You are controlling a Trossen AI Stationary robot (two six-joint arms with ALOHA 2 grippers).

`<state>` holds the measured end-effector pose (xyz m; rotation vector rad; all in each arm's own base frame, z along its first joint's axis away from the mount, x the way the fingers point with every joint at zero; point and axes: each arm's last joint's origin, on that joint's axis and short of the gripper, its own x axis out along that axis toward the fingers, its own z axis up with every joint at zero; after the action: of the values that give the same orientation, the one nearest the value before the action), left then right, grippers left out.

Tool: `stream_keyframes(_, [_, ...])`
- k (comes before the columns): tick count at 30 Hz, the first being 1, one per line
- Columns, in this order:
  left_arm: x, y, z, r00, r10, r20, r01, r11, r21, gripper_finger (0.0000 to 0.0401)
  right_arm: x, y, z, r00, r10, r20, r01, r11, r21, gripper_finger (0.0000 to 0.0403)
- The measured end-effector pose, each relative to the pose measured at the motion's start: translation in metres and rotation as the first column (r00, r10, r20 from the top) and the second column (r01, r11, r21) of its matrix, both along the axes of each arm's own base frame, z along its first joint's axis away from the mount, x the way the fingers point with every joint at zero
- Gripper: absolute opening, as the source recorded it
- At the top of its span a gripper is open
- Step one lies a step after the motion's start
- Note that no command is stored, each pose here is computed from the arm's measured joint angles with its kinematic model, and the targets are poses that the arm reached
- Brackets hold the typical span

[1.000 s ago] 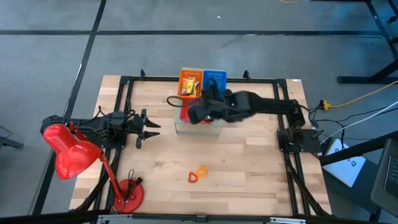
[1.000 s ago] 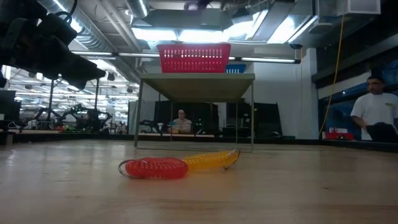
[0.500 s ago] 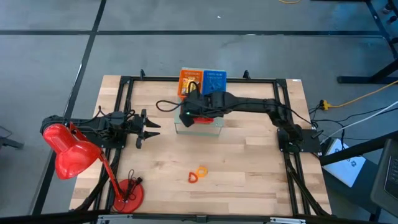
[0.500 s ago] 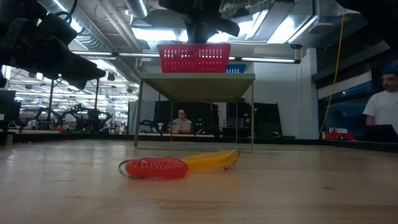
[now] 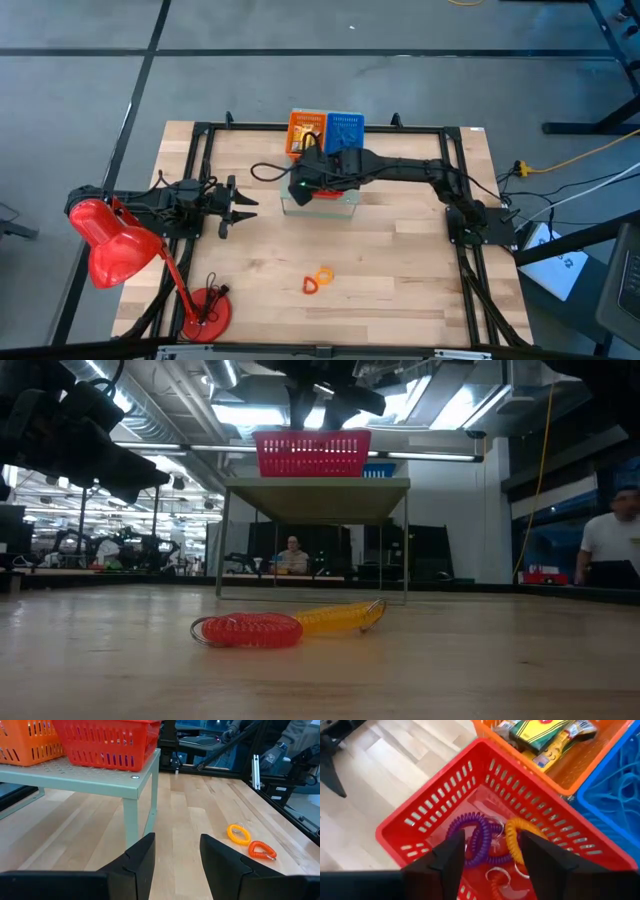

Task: Pick & Place Office Desk Supplies
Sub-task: Put the yellow spring keychain into the red bin

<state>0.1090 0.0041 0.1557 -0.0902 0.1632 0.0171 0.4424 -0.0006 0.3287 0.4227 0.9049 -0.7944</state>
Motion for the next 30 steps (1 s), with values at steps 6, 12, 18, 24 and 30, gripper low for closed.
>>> stream_keyframes(6, [0.000, 0.000, 0.000, 1.000, 0.000, 0.000, 0.000, 1.000, 0.000, 0.0150, -0.014, 0.009, 0.025, 0.996, -0.016, 0.091, 0.014, 1.000, 0.024, 0.0214])
stream_keyframes(12, [0.000, 0.000, 0.000, 1.000, 0.000, 0.000, 0.000, 1.000, 0.000, 0.0150, -0.038, 0.058, 0.065, 0.963, 0.019, 0.270, -0.042, 0.996, 0.080, 0.0196])
stream_keyframes(18, [0.000, 0.000, 0.000, 1.000, 0.000, 0.000, 0.000, 1.000, 0.000, 0.0150, -0.042, 0.117, 0.050, 0.968, 0.060, 0.245, -0.119, 0.965, 0.233, 0.0174])
stream_keyframes(24, [0.000, 0.000, 0.000, 1.000, 0.000, 0.000, 0.000, 1.000, 0.000, 0.0150, -0.031, 0.152, -0.005, 0.999, 0.009, 0.037, -0.020, 0.951, 0.308, 0.0170])
stream_keyframes(30, [0.000, 0.000, 0.000, 1.000, 0.000, 0.000, 0.000, 1.000, 0.000, 0.0150, -0.012, 0.168, -0.055, 0.995, 0.036, -0.091, -0.001, 0.932, 0.363, 0.0190])
